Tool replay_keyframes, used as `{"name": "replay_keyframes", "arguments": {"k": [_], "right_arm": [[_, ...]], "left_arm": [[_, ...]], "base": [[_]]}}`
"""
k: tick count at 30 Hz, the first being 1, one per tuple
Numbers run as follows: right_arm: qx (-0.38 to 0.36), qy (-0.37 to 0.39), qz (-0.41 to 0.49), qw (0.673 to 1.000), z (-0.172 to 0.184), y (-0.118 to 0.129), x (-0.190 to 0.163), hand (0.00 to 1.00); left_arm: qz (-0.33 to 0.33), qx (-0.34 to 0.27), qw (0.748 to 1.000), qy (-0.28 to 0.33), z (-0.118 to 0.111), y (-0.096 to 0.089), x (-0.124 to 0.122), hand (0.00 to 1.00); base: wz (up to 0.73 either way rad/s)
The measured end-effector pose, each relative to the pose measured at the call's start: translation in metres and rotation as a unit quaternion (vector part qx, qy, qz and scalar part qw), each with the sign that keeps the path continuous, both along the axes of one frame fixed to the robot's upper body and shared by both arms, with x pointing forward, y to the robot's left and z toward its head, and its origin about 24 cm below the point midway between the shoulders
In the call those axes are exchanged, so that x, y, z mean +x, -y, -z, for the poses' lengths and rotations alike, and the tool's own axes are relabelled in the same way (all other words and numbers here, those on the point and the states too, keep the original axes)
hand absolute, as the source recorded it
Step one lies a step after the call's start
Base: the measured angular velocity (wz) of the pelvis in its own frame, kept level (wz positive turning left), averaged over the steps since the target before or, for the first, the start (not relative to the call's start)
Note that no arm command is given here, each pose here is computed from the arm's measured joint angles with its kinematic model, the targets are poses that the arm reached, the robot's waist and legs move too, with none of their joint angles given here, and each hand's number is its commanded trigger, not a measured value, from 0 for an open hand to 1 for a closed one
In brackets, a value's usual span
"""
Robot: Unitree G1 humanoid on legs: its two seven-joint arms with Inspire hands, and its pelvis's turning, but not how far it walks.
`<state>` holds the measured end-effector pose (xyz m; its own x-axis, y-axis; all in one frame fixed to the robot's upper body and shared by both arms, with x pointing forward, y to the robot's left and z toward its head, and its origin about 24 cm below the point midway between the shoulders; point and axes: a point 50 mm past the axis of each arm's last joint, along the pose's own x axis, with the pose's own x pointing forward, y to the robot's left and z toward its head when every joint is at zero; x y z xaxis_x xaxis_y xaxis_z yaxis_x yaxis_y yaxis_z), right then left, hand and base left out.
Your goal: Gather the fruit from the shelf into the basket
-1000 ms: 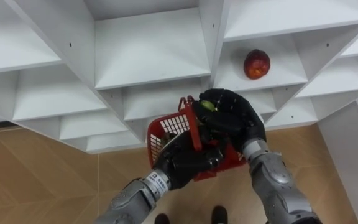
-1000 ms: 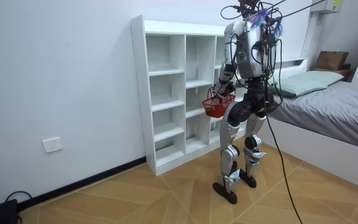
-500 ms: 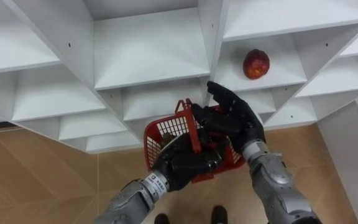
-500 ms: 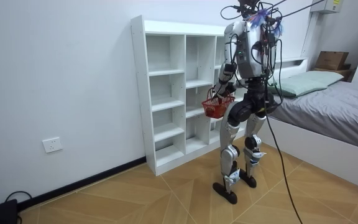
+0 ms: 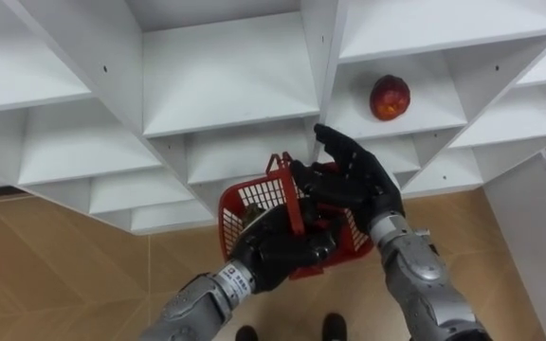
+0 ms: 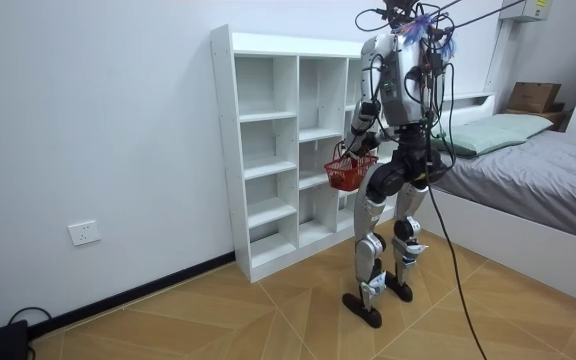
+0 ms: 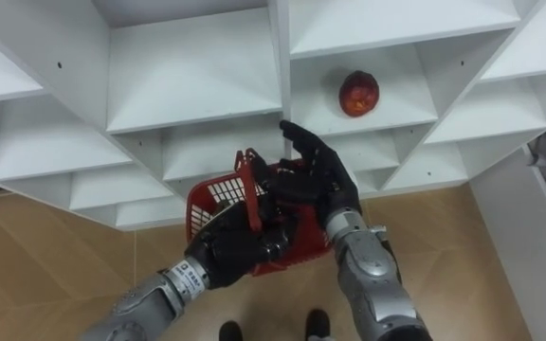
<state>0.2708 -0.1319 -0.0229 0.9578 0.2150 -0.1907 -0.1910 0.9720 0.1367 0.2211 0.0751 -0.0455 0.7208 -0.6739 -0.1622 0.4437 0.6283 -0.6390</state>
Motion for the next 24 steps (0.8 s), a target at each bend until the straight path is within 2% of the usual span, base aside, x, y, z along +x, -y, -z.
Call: {"name": "replay_keyframes", "arguments": {"k": [9, 16, 24], "right_arm": [[-0.048, 0.006, 0.015, 0.999, 0.001, 0.002, -0.001, 0.00], [-0.104, 0.012, 0.039, 0.994, 0.005, 0.009, -0.014, 0.00], [-0.183, 0.028, 0.093, 0.978, 0.007, 0.020, -0.021, 0.00]], "left_arm": [[-0.003, 0.019, 1.000, -0.002, 0.005, -0.009, -0.004, 1.00], [0.007, 0.064, 0.998, 0.009, 0.009, -0.018, -0.007, 1.00], [-0.015, 0.059, 0.998, -0.009, 0.016, -0.028, -0.017, 1.00]], "base": [[0.00], [-0.01], [-0.04]]}}
